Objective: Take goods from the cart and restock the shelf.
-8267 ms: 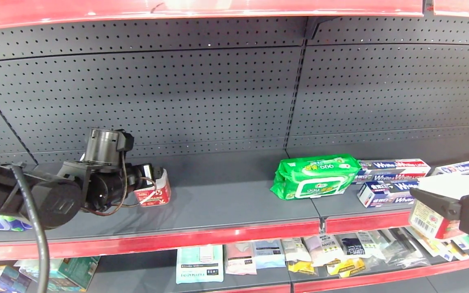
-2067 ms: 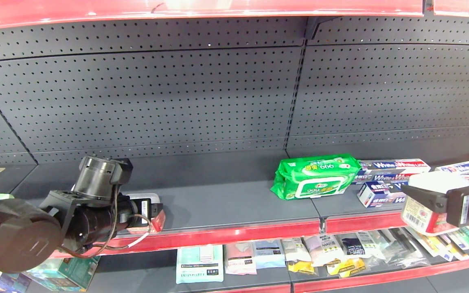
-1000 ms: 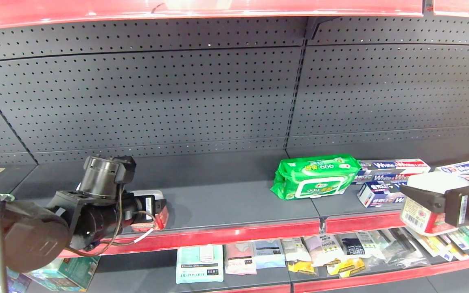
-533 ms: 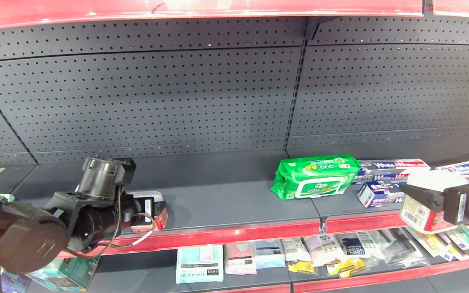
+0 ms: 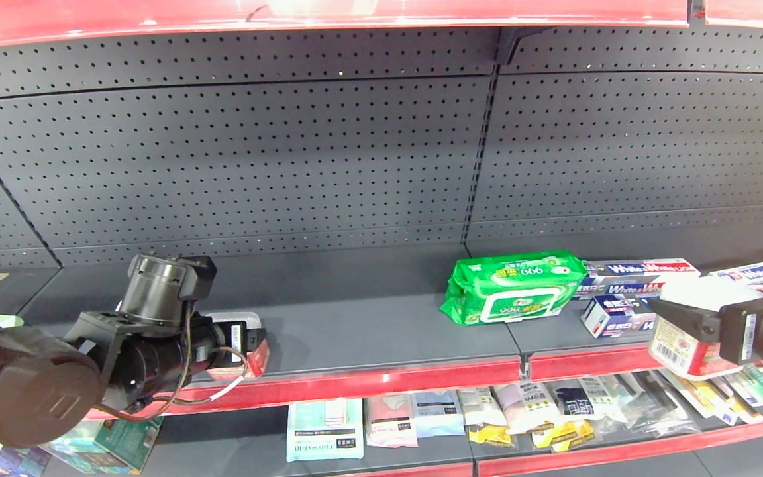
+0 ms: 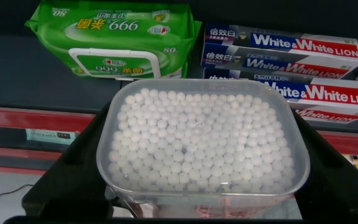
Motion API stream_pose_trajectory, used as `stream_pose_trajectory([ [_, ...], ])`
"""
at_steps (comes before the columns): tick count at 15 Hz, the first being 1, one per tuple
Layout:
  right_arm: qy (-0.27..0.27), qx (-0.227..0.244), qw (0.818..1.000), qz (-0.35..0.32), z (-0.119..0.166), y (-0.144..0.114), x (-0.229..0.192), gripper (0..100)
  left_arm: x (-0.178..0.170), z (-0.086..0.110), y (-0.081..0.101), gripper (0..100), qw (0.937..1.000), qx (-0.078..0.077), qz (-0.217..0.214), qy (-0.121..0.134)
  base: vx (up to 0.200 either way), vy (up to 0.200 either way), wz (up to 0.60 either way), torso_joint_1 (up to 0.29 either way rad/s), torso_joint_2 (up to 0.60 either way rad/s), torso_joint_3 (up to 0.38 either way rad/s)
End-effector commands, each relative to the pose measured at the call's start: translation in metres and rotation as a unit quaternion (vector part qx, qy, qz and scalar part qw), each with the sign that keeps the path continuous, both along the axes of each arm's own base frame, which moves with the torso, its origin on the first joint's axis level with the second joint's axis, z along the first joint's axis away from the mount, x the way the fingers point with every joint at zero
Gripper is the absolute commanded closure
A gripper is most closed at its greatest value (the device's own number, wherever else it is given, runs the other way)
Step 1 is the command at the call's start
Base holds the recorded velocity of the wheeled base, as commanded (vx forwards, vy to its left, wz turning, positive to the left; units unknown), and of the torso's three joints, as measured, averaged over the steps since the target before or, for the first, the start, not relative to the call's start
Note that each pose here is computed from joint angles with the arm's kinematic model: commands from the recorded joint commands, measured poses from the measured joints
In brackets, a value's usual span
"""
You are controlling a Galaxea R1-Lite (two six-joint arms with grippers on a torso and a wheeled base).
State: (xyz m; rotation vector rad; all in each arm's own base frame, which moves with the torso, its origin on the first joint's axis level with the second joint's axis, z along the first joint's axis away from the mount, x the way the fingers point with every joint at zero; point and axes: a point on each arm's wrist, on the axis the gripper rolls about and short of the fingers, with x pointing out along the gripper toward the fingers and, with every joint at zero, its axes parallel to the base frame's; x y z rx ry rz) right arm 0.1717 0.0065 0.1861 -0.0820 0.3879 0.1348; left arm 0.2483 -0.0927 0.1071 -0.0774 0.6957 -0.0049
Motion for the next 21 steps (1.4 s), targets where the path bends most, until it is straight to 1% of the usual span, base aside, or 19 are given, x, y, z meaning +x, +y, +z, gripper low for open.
stream_pose_trajectory([
  [1, -0.001, 0.0, 1.0, 0.0, 0.0, 0.0, 0.0, 100, 0.0, -0.001, 0.0, 100, 1.0, -0.001, 0.002, 0.001, 0.0, 0.0, 0.0, 0.0, 0.0, 0.0],
  [2, -0.001, 0.0, 1.0, 0.0, 0.0, 0.0, 0.0, 100, 0.0, -0.001, 0.0, 100, 1.0, -0.002, 0.003, 0.002, 0.0, 0.0, 0.0, 0.0, 0.0, 0.0],
  [6, 0.0, 0.0, 1.0, 0.0, 0.0, 0.0, 0.0, 100, -0.002, -0.009, 0.002, 100, 0.9998, 0.004, 0.005, 0.02, 0.0, 0.0, 0.0, 0.0, 0.0, 0.0],
  [8, 0.0, 0.0, 1.0, 0.0, 0.0, 0.0, 0.0, 100, -0.001, -0.011, 0.001, 100, 0.9996, -0.002, 0.012, 0.024, 0.0, 0.0, 0.0, 0.0, 0.0, 0.0],
  [9, -0.001, 0.0, 1.0, 0.0, 0.0, 0.0, 0.0, 100, -0.001, -0.011, 0.001, 100, 0.9996, -0.002, 0.012, 0.025, 0.0, 0.0, 0.0, 0.0, 0.0, 0.0],
  [11, -0.001, 0.0, 1.0, 0.0, 0.0, 0.0, 0.0, 100, -0.001, -0.011, 0.001, 100, 0.9996, -0.005, 0.014, 0.023, 0.0, 0.0, 0.0, 0.0, 0.0, 0.0],
  [18, 0.0, 0.001, 1.0, 0.0, 0.0, 0.0, 0.0, 100, -0.001, -0.008, 0.001, 100, 0.9997, -0.003, 0.017, 0.016, 0.0, 0.0, 0.0, 0.0, 0.0, 0.0],
  [21, 0.001, 0.001, 1.0, 0.0, 0.0, 0.0, 0.0, 100, -0.002, -0.001, 0.002, 100, 0.9998, -0.007, 0.015, 0.003, 0.0, 0.0, 0.0, 0.0, 0.0, 0.0],
])
